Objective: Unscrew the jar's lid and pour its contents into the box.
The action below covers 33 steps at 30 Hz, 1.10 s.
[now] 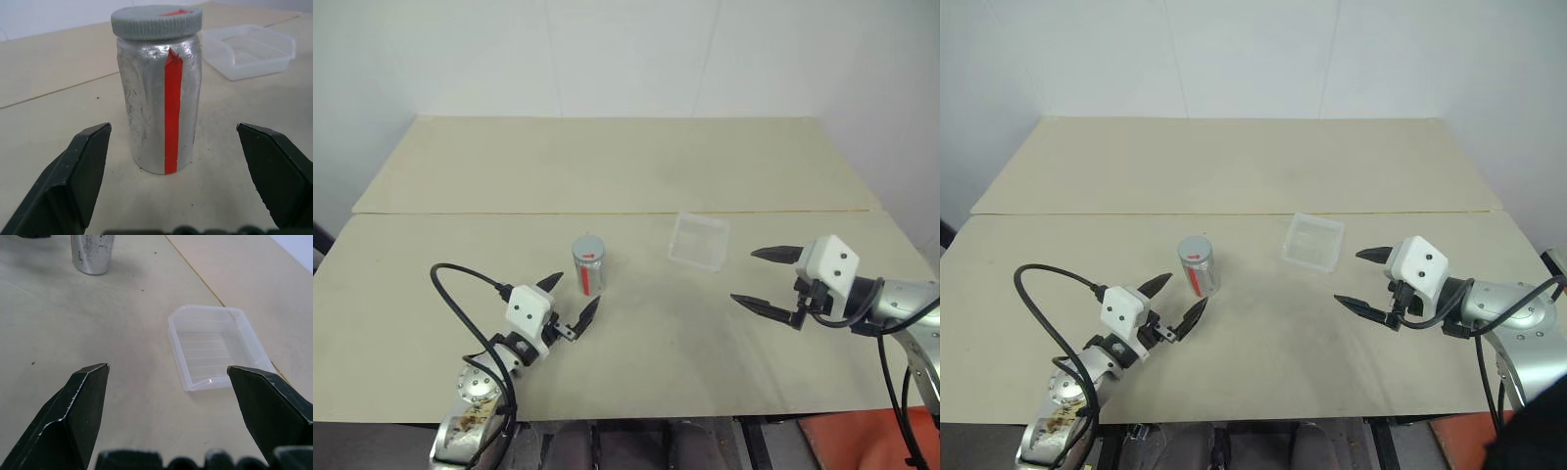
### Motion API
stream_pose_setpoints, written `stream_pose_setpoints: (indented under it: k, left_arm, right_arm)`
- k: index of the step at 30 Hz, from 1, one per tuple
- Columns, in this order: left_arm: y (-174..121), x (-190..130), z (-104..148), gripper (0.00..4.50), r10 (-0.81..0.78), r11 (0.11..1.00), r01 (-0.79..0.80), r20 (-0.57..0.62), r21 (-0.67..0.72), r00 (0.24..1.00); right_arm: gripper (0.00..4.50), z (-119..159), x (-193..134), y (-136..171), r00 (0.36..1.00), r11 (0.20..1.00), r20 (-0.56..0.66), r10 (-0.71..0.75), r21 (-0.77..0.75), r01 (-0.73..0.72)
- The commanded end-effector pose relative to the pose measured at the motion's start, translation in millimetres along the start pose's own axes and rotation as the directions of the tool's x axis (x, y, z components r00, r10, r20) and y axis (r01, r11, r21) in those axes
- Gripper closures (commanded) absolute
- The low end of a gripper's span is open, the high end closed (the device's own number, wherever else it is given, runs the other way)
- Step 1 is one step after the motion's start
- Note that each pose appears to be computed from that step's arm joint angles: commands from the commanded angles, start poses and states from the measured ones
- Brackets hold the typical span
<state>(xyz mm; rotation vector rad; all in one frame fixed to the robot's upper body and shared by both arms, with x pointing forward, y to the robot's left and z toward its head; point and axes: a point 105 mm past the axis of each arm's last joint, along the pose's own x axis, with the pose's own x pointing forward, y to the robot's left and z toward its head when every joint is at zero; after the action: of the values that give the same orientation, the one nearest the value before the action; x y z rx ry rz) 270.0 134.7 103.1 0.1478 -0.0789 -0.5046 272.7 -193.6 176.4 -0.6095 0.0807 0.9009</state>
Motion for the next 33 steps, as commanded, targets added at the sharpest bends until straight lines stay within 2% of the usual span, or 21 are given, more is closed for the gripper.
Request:
stream_pose_setpoints:
  k: [1, 14, 18, 26, 33]
  left_arm:
    - [3, 7, 5, 0.03, 0.089, 0.996, -0.088, 0.052, -0.008, 0.995]
    - [-1, 28, 4, 0.03, 0.135, 0.991, -0.133, 0.106, -0.030, 0.985]
    - [-9, 36, 4, 0.03, 0.106, 0.994, -0.104, 0.116, -0.021, 0.988]
    - [-3, 51, 10, 0.03, 0.191, 0.981, -0.193, 0.170, -0.001, 0.967]
    - [-6, 55, 3, 0.03, 0.219, 0.975, -0.223, 0.154, 0.008, 0.963]
  right_arm:
    - [0.00, 9, -4, -5, 1.000, 0.999, 0.012, -0.023, -0.033, 0.024]
    - [0.00, 11, -7, -14, 0.998, 0.997, 0.010, -0.057, -0.047, 0.057]
    - [0.00, 12, -9, -14, 0.998, 0.996, 0.010, -0.068, -0.050, 0.068]
    - [0.00, 14, -12, -16, 0.996, 0.995, 0.007, -0.086, -0.058, 0.086]
    - [0.00, 13, -16, -18, 0.995, 0.993, -0.002, -0.104, -0.064, 0.103]
